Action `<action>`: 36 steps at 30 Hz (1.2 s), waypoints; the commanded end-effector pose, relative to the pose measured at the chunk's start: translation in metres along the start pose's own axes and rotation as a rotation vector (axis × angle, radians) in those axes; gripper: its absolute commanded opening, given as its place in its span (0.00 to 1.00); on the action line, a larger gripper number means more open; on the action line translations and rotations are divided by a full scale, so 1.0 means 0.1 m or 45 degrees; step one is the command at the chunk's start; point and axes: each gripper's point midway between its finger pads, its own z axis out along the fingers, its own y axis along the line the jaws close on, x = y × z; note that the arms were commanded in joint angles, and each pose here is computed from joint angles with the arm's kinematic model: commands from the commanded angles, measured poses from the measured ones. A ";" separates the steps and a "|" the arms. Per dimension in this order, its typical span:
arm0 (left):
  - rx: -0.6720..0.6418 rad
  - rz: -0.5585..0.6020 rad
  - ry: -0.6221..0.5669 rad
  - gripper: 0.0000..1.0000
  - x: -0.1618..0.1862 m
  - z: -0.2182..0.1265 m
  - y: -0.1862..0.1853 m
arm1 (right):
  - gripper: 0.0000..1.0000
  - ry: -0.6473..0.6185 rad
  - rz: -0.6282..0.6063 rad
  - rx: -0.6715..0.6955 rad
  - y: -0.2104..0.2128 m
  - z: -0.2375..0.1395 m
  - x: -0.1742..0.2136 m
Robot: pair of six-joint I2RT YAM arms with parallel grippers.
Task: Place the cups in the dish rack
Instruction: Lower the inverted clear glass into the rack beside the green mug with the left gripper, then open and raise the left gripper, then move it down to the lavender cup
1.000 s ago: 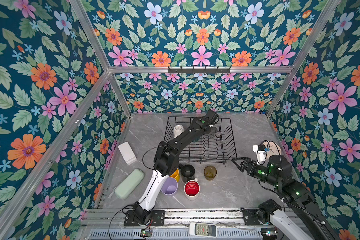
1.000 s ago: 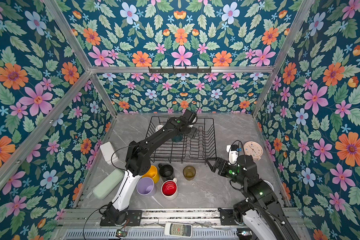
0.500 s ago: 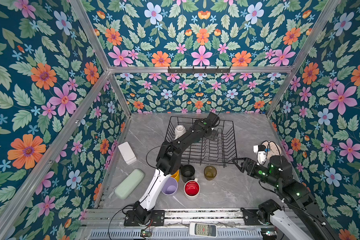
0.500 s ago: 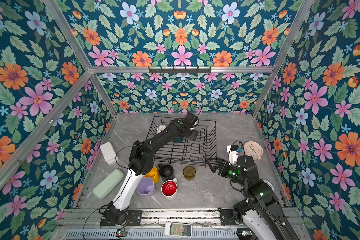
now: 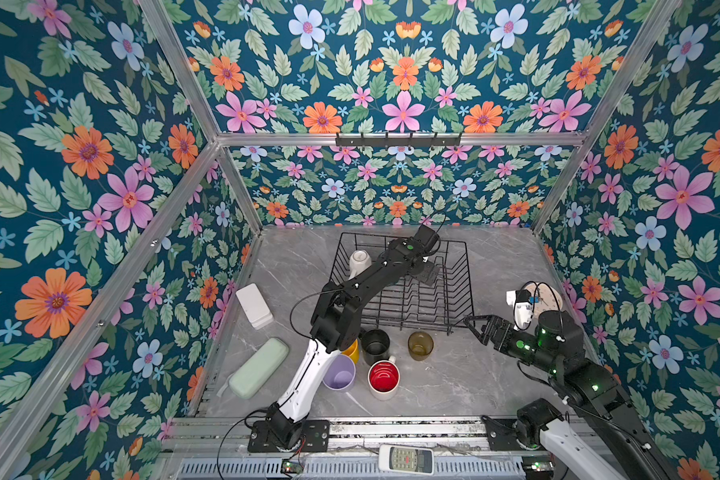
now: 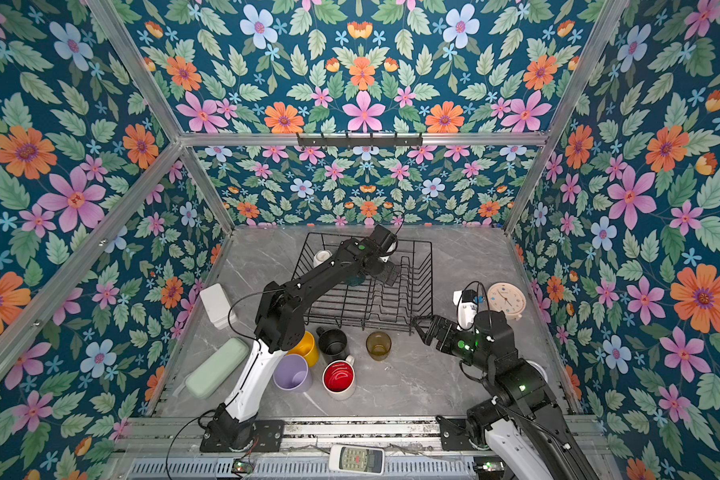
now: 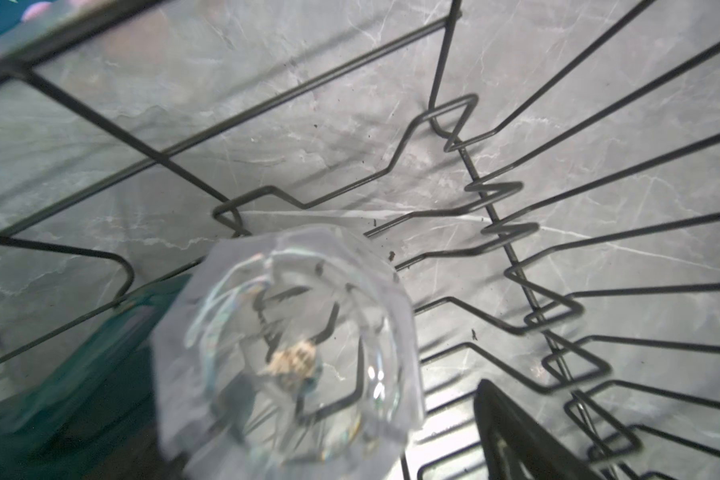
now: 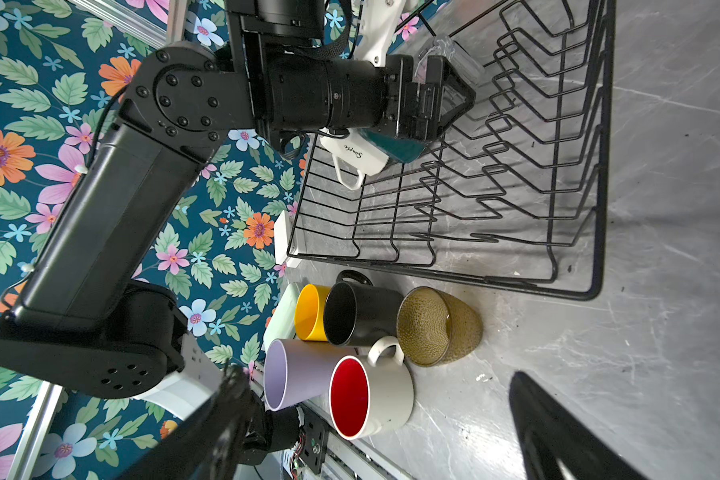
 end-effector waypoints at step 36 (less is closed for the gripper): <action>-0.184 -0.608 -0.053 0.82 2.28 -2.88 0.92 | 0.80 0.150 -0.155 0.290 -0.28 0.20 -0.06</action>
